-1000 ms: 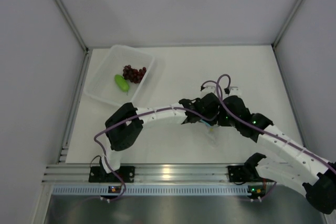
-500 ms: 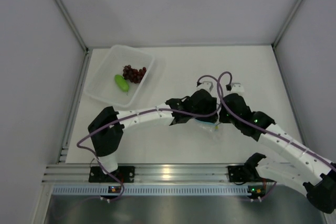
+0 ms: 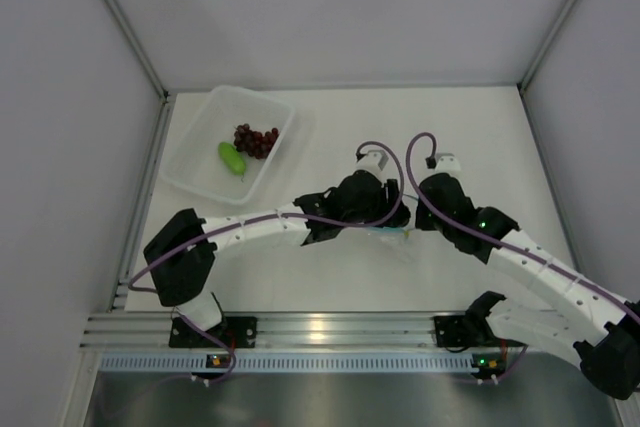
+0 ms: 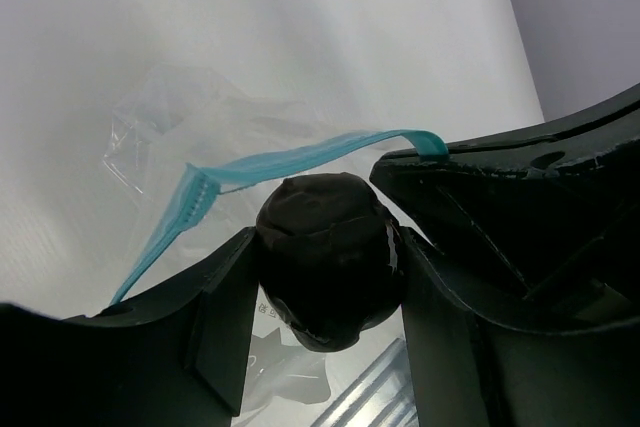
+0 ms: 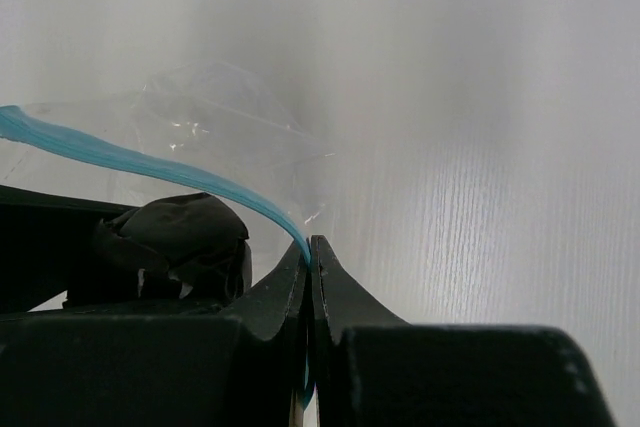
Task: Open the zip-top bag and remove the fake food
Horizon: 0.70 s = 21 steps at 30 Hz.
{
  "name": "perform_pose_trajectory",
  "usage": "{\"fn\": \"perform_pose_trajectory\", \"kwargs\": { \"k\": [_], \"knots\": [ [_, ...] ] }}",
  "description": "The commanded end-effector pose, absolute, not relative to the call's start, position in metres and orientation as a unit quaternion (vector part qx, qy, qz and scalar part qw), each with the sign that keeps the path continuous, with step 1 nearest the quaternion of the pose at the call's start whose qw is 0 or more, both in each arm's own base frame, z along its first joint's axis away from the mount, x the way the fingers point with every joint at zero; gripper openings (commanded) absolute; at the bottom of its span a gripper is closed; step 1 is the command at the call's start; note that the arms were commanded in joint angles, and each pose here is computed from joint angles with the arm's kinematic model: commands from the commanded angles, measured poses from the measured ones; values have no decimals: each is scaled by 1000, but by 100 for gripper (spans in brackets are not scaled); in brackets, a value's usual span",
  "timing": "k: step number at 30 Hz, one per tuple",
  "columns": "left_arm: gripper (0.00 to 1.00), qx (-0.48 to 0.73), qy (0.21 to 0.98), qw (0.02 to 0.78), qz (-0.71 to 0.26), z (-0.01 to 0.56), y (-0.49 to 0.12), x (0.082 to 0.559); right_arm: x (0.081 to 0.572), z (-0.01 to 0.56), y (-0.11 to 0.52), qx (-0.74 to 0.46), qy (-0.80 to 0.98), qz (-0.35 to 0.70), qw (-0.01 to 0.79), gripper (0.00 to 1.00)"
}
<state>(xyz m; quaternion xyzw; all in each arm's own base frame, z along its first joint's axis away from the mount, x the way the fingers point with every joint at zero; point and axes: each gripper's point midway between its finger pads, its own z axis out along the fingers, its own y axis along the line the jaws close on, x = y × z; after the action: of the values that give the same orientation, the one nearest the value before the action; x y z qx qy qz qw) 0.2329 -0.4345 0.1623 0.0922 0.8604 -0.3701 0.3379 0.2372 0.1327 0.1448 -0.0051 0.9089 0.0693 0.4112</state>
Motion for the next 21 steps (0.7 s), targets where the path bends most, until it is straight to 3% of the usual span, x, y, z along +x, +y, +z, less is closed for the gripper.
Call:
{"fn": "perform_pose_trajectory", "kwargs": {
  "k": [1, 21],
  "knots": [
    [0, 49, 804, 396, -440, 221, -434, 247, 244, 159, 140, -3, 894, 88, 439, 0],
    [0, -34, 703, 381, -599, 243, -415, 244, 243, 141, 148, 19, 886, 120, 447, 0]
  ]
}}
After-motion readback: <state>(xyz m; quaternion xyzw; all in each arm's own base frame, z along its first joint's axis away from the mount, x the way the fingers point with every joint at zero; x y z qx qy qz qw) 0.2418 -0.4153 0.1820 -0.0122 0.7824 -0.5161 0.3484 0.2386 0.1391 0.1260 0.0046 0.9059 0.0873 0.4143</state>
